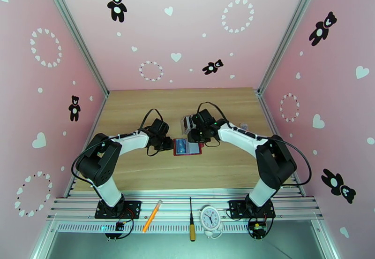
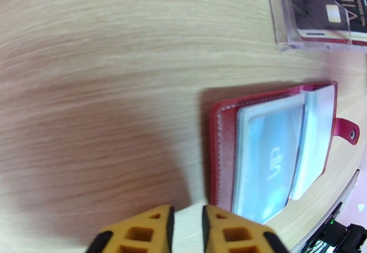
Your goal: Put the credit cards into the card holder
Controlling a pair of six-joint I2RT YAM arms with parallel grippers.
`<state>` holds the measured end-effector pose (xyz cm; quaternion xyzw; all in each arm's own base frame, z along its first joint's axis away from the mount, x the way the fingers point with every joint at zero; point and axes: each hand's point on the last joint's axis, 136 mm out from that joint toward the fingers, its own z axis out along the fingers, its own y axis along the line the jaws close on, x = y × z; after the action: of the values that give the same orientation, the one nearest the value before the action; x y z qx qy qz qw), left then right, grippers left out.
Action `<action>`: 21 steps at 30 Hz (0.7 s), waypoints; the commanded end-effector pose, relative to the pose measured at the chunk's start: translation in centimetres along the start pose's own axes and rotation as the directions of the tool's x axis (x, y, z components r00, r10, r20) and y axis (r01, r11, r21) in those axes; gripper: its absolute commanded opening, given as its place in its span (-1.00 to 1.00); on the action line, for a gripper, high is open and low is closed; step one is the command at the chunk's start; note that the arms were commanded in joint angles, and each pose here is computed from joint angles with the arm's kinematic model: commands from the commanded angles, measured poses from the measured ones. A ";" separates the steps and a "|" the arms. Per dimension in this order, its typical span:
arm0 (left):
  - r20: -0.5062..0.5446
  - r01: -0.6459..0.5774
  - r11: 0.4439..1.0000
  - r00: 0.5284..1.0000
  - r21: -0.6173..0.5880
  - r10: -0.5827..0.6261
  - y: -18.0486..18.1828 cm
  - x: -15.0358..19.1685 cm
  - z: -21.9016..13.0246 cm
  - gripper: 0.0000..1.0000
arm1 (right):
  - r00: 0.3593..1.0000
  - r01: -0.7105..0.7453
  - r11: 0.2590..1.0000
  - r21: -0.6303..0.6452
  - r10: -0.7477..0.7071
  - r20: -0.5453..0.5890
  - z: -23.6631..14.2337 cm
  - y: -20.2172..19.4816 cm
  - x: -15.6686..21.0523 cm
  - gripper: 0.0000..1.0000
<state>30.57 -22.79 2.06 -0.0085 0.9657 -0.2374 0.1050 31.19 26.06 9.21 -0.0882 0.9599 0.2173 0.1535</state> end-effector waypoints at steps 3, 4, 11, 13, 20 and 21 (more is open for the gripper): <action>0.006 -0.003 1.000 1.000 0.021 0.003 -0.3 0.0 -0.5 -0.36 | 0.999 0.042 0.991 0.127 -0.039 -0.026 -1.9 -3.0 1.4 0.04; 0.005 -0.004 1.000 1.000 0.022 0.004 -0.3 0.1 -0.6 -0.36 | 0.999 0.045 0.989 0.142 -0.041 -0.033 -2.0 -3.5 1.6 0.08; 0.004 -0.003 1.000 1.000 0.014 0.003 -0.2 0.1 -0.6 -0.35 | 0.996 0.041 0.984 0.171 -0.027 -0.088 -0.8 -5.2 3.3 0.12; 0.001 -0.001 1.000 1.000 0.015 0.001 -0.1 0.2 -0.6 -0.35 | 0.995 0.040 0.983 0.177 -0.023 -0.098 -0.2 -5.5 3.6 0.12; -0.006 0.005 1.000 1.000 0.022 -0.005 -0.1 0.3 -0.3 -0.35 | 0.993 0.034 0.985 0.169 -0.014 -0.120 1.2 -5.6 3.7 0.12; -0.006 0.007 1.000 1.000 0.022 -0.007 -0.1 0.3 -0.3 -0.34 | 0.992 0.035 0.985 0.171 -0.013 -0.125 1.3 -5.7 3.8 0.12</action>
<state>30.57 -22.90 2.12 -0.0077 0.9649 -0.2405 0.1049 29.50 21.36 5.65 -0.0941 0.9799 0.1325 0.1157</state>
